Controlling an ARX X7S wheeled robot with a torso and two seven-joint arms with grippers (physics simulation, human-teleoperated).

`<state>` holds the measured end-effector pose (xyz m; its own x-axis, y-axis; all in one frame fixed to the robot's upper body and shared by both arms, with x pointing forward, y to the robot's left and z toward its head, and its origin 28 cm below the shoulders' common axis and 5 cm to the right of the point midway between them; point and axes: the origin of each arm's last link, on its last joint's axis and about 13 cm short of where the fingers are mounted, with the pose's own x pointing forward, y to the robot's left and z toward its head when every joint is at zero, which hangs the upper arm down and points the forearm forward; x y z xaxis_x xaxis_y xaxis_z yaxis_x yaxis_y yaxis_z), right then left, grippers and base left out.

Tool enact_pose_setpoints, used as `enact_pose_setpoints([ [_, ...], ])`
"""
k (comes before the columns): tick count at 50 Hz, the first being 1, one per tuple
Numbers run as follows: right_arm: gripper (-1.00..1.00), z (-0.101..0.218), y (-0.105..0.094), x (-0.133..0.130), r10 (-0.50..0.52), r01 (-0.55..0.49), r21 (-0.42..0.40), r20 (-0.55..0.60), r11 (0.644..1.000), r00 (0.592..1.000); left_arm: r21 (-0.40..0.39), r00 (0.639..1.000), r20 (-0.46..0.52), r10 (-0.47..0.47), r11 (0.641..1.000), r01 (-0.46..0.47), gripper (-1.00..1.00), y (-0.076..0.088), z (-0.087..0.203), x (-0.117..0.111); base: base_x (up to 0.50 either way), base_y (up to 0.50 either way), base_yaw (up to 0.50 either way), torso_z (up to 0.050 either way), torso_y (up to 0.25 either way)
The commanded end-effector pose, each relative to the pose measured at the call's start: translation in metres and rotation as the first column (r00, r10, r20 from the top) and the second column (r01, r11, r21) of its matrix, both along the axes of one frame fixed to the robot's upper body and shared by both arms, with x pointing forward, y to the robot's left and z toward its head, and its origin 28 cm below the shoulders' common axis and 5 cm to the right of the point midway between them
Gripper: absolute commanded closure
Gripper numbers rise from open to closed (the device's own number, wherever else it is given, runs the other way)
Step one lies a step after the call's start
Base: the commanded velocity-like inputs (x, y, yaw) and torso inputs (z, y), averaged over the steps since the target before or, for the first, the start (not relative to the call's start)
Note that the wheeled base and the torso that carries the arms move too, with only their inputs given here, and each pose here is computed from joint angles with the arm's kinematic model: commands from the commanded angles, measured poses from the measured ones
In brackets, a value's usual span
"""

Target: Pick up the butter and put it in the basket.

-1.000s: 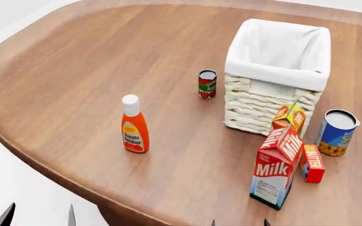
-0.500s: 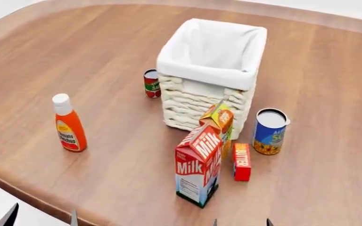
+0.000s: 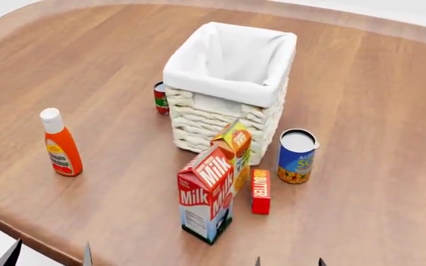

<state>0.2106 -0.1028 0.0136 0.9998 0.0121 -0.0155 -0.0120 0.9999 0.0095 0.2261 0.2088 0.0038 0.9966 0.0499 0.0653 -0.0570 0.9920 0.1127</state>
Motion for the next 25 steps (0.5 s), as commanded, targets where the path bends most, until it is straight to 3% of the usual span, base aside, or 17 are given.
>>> enact_pose_setpoints([
  [1, -1.0, 0.005, 0.001, -0.002, -0.012, 0.011, 0.025, 0.039, 1.0, 0.999, -0.005, 0.999, -0.008, -0.034, 0.999, 0.033, -1.0, -0.003, -0.001, -0.004, 0.18, -0.47, 0.0, 0.0, 0.0],
  [6, -1.0, 0.005, -0.001, -0.003, -0.04, 0.04, 0.013, 0.051, 0.999, 0.998, -0.008, 0.999, -0.006, -0.031, 0.999, 0.031, -1.0, -0.003, 0.0, -0.003, 0.17, -0.45, 0.0, 0.0, 0.0],
  [12, -1.0, 0.007, -0.001, -0.004, -0.041, 0.04, 0.015, 0.052, 0.999, 0.998, -0.015, 1.0, -0.006, -0.031, 0.999, 0.031, -1.0, -0.003, 0.002, -0.004, 0.0, 0.0, 0.0, 0.0, 0.0],
  [14, -1.0, 0.007, -0.001, -0.005, -0.033, 0.033, 0.008, 0.05, 0.999, 0.998, -0.049, 0.999, -0.025, -0.033, 0.998, 0.032, -1.0, -0.003, 0.006, -0.003, 0.0, 0.0, 0.0, 0.0, 0.0],
  [21, -1.0, 0.006, -0.001, -0.005, -0.026, 0.026, -0.004, 0.037, 1.0, 0.999, -0.112, 1.0, -0.025, -0.006, 0.994, 0.004, -1.0, 0.003, 0.033, 0.0, 0.44, 0.17, 0.0, 0.0, 0.0],
  [25, -1.0, 0.007, -0.001, -0.005, -0.028, 0.028, -0.007, 0.036, 1.0, 0.999, -0.156, 0.997, -0.02, 0.071, 0.985, -0.073, -1.0, 0.009, 0.049, 0.006, 0.47, 0.18, 0.0, 0.0, 0.0],
])
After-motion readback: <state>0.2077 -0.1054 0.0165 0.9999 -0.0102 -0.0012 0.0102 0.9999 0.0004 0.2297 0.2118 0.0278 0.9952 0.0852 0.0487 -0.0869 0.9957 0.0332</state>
